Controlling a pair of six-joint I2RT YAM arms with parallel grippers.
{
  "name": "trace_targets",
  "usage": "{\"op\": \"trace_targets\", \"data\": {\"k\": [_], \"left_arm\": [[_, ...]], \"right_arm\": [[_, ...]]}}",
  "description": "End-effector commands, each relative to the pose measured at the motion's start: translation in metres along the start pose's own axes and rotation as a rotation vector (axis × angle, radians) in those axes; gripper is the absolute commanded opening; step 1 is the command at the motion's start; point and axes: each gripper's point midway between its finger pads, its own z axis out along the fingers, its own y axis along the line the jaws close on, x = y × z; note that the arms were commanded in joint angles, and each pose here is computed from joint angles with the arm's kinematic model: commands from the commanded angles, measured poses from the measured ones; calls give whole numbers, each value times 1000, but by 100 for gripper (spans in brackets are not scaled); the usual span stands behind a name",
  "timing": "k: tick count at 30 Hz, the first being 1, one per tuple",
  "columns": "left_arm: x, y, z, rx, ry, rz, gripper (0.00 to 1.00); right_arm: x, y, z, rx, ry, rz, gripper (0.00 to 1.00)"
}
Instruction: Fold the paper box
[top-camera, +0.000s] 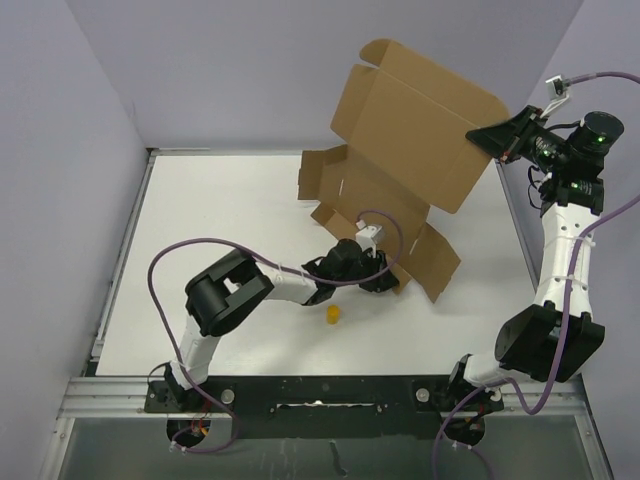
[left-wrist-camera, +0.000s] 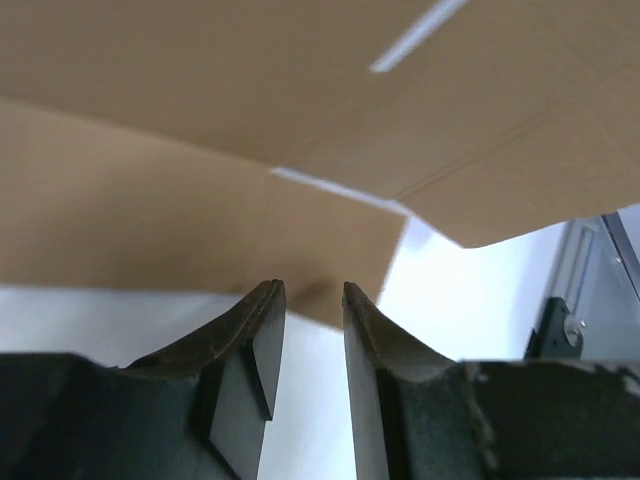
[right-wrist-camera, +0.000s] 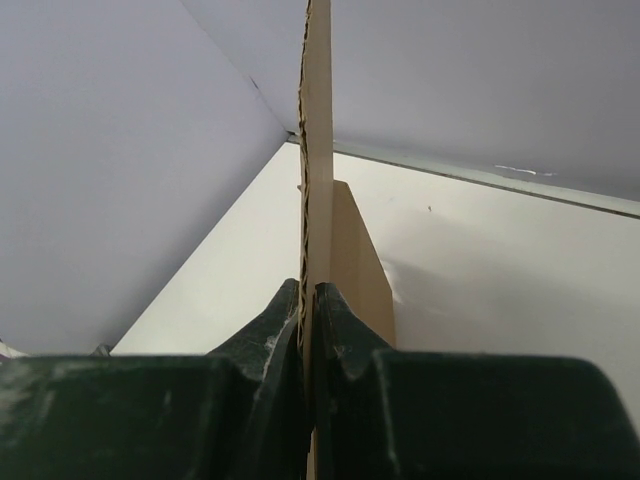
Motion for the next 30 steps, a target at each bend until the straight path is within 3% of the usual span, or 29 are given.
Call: {"op": "trace_targets", "data": {"k": [1,8,15,30], "left_arm": [[-30,-84,-4,184,-132,80,27],[-22,-100,-3,125,-165,199,9],[-22,-126,-13,82,-176,352,10],[1,-96,18,-31,-110,416,14]], "right_arm": [[-8,15,-2,-26,-16,-47,0],[-8,16,-3,-26,-16,-50,0],[-8,16,-2,-24,-20,-47,0],[-9,20,-4,-28,-22,-53,0]]}}
